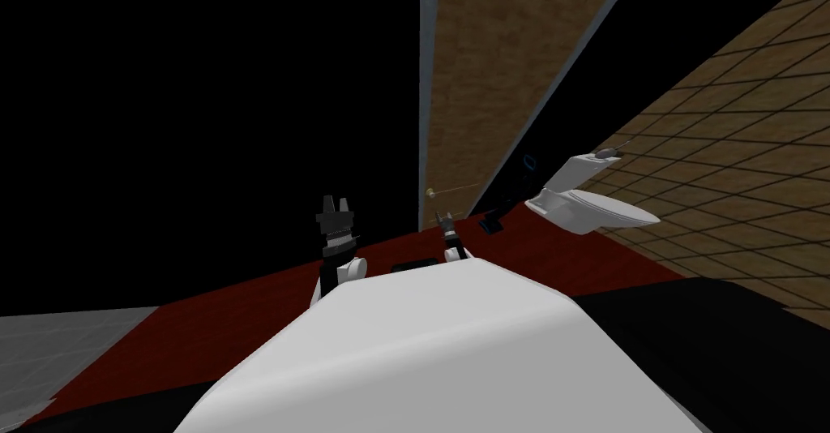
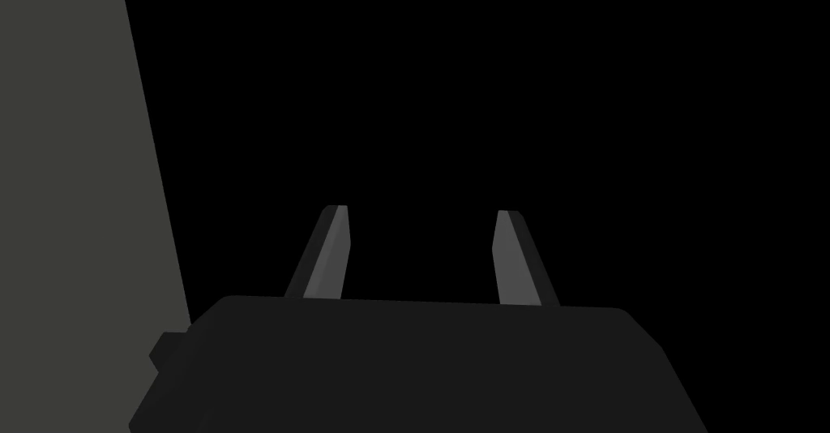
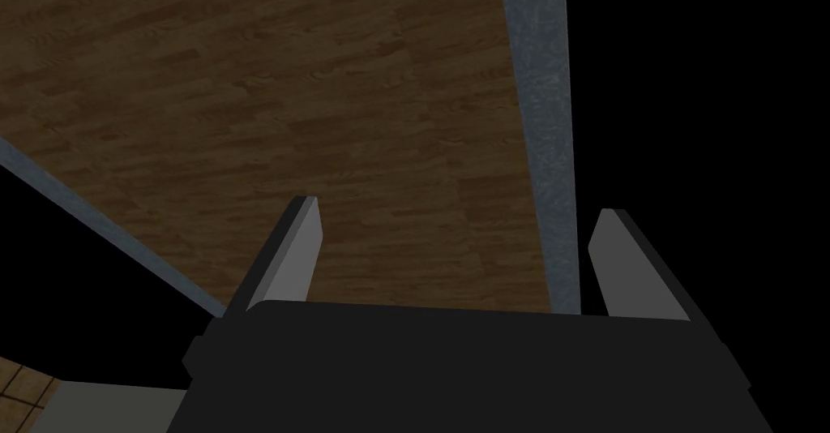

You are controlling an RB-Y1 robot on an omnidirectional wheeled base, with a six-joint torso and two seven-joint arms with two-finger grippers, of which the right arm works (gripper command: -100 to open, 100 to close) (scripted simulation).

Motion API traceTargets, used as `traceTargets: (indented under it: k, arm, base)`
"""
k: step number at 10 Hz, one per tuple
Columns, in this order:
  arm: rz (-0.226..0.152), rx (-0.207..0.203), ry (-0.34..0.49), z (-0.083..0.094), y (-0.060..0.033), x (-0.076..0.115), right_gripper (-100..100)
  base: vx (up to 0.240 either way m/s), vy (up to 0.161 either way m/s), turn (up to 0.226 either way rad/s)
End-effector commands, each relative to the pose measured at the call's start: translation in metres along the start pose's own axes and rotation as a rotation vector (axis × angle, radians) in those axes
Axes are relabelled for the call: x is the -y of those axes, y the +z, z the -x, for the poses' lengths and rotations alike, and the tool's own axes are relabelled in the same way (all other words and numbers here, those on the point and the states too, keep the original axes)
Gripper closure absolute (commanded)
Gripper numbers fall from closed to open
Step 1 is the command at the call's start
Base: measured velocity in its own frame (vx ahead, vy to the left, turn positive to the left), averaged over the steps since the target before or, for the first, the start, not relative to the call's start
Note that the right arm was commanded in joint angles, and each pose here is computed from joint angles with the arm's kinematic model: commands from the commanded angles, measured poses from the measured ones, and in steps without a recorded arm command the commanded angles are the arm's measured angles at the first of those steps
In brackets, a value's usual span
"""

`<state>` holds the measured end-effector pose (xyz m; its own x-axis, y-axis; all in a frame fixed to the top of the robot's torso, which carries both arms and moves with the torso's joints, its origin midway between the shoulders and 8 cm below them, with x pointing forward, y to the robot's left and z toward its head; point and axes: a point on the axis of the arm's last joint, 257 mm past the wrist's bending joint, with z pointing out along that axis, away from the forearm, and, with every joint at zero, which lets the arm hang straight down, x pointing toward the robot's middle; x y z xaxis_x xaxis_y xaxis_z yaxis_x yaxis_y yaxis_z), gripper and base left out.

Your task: Pull the door open

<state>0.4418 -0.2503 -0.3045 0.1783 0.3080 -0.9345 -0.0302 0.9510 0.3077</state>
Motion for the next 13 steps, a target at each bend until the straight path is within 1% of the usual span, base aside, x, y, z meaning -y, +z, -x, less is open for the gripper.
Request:
traceTargets:
  k: [1,9,10,13]
  arm:
    - [-0.005,-0.018,-0.032,-0.009,-0.0015,0.002,-100]
    - [-0.02,-0.096,-0.169,-0.046,-0.0111,0.012,-100]
    - [-0.022,-0.111,-0.196,-0.053,-0.0133,0.014,-100]
    - [-0.025,-0.14,-0.247,-0.065,-0.0176,0.017,-100]
  base:
    - [0.076,-0.067,0.095]
    - [0.066,-0.062,0.092]
    - [0.086,-0.069,0.12]
    - [0.07,-0.086,0.094]
